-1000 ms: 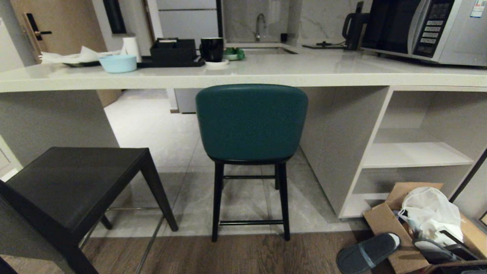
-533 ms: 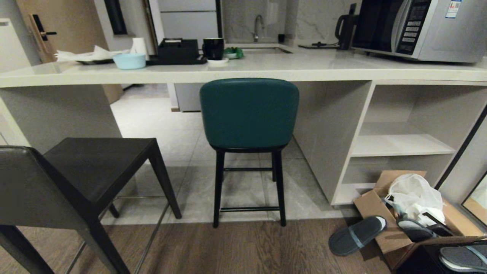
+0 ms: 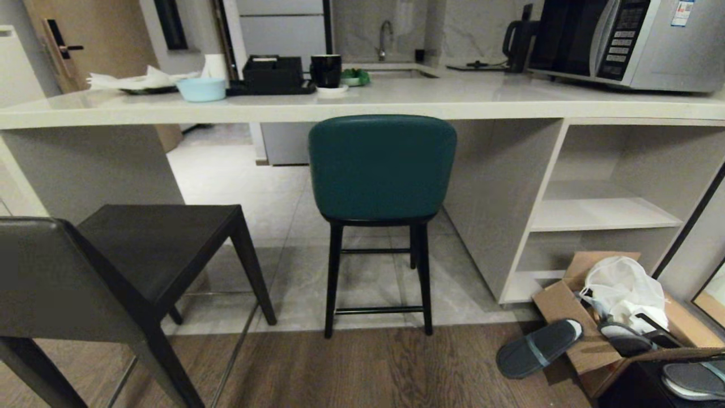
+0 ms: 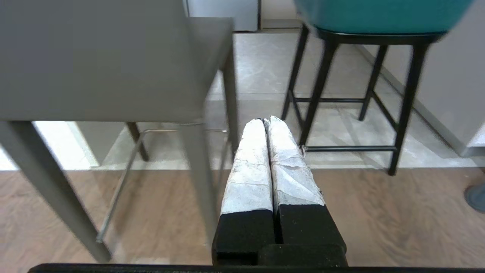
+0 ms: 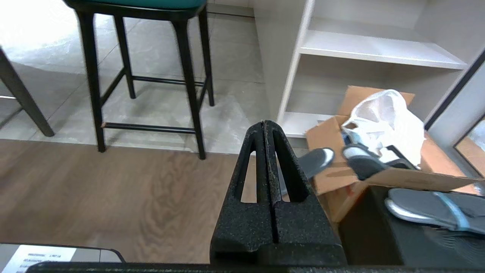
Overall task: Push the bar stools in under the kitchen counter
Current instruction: Push the gray chair back under the dining table
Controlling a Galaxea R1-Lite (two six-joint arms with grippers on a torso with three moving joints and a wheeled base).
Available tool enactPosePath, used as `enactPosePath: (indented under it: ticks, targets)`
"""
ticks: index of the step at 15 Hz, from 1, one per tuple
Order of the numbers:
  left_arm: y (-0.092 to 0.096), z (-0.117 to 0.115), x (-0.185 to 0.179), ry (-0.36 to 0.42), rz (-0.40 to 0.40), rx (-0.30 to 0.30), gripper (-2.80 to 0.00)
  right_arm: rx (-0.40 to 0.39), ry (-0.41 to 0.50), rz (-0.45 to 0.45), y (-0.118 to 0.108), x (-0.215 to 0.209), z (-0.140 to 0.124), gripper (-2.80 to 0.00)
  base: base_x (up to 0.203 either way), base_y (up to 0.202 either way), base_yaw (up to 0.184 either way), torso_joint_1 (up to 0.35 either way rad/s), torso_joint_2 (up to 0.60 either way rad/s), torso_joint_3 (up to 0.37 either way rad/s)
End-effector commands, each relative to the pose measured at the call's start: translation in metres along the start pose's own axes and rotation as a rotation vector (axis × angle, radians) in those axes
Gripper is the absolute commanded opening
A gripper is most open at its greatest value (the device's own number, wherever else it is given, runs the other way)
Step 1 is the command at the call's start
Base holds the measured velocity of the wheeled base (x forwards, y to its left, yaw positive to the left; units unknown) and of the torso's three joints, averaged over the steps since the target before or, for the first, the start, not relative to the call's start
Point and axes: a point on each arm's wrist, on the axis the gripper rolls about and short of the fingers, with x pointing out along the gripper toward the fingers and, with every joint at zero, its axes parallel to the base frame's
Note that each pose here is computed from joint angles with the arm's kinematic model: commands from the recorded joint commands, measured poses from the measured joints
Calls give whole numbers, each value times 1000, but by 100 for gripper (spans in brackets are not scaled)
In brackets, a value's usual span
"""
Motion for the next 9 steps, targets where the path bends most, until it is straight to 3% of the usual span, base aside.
enactPosePath:
  ticks: [1, 9]
  targets:
    - [0, -6, 1, 20, -1, 0, -280, -1, 2, 1, 0, 0, 0, -280, 0, 199, 0, 1, 2, 1]
    - [0, -6, 1, 20, -2, 1, -280, -1, 2, 1, 0, 0, 0, -280, 0, 199, 0, 3, 0, 1]
